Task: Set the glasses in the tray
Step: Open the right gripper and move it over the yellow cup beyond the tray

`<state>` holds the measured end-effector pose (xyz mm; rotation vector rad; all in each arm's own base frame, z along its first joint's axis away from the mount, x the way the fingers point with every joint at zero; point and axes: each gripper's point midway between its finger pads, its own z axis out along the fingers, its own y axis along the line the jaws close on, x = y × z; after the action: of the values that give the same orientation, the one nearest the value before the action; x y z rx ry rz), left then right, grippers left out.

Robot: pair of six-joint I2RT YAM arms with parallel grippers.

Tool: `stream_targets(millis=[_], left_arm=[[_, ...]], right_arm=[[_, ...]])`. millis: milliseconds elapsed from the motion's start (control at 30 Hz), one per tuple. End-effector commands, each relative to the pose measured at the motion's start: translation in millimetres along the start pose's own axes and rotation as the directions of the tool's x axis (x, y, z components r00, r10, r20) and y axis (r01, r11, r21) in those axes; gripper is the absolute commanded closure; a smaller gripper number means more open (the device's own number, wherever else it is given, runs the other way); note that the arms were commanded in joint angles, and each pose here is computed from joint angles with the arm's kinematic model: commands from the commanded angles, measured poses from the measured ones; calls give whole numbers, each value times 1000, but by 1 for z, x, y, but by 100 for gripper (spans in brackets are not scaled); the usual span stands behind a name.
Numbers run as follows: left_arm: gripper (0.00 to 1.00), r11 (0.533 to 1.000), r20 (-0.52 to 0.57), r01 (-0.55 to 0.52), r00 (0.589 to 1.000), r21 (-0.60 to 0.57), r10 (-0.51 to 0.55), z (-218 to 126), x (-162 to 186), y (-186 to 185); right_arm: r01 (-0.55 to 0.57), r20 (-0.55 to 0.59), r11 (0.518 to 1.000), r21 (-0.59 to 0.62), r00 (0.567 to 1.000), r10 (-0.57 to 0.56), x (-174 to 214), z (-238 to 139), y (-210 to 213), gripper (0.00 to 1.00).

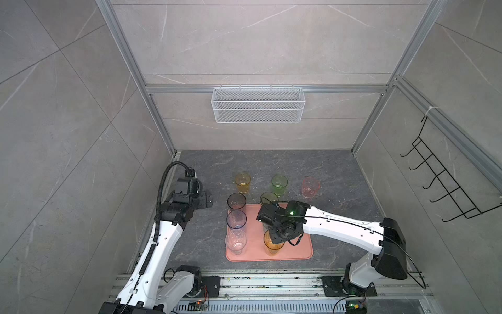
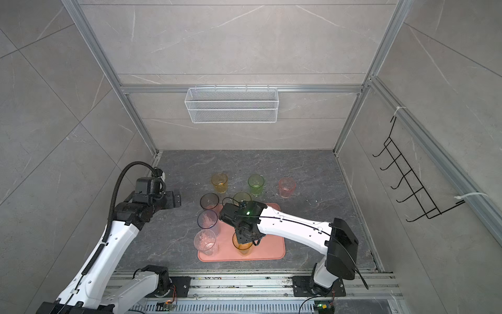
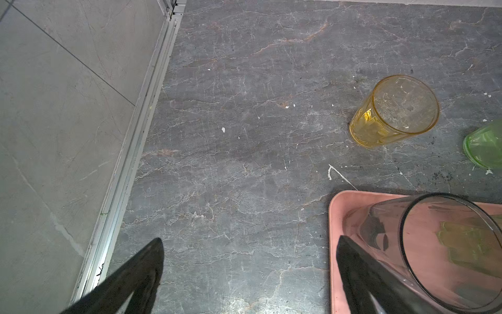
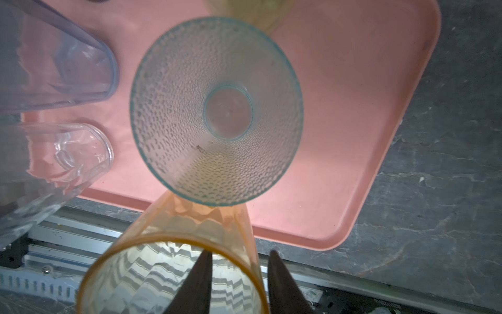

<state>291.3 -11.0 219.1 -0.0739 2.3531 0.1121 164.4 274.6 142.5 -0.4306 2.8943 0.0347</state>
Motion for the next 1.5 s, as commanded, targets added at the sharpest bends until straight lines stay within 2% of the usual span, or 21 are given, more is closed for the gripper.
stream_targets(millis=[0, 167, 300, 567, 733, 900, 1133, 1467], left_arm=[[1, 1000, 29, 4, 1000, 6, -4, -6, -12, 1], [1, 1000, 30, 7, 1000, 0, -7, -6, -12, 2], [1, 1000, 35, 11, 999, -11, -11, -7, -12, 5], [1, 1000, 61, 15, 998, -19, -14, -11, -14, 8], [1, 999, 71, 16, 997, -32, -14, -12, -14, 11], [1, 999, 82, 10, 997, -35, -7, -13, -15, 12], [1, 999, 86, 0, 996, -46, 4, -12, -16, 14], [1, 998, 71, -15, 997, -62, 19, -6, -14, 15]], right_arm=[[18, 39, 999, 46, 999, -20, -8, -22, -9, 59], [38, 131, 998, 56, 990, -45, -28, -53, -13, 57], [62, 242, 996, 66, 967, -77, -54, -80, -13, 55], [72, 486, 995, 64, 869, -94, -132, -120, -1, 48], [57, 553, 998, 34, 831, -67, -179, -122, 1, 46], [46, 596, 999, -5, 802, -34, -217, -112, 0, 46], [-1, 607, 1000, -24, 795, 15, -269, -71, -11, 45], [-47, 518, 996, -73, 852, 78, -320, 1, -8, 46]])
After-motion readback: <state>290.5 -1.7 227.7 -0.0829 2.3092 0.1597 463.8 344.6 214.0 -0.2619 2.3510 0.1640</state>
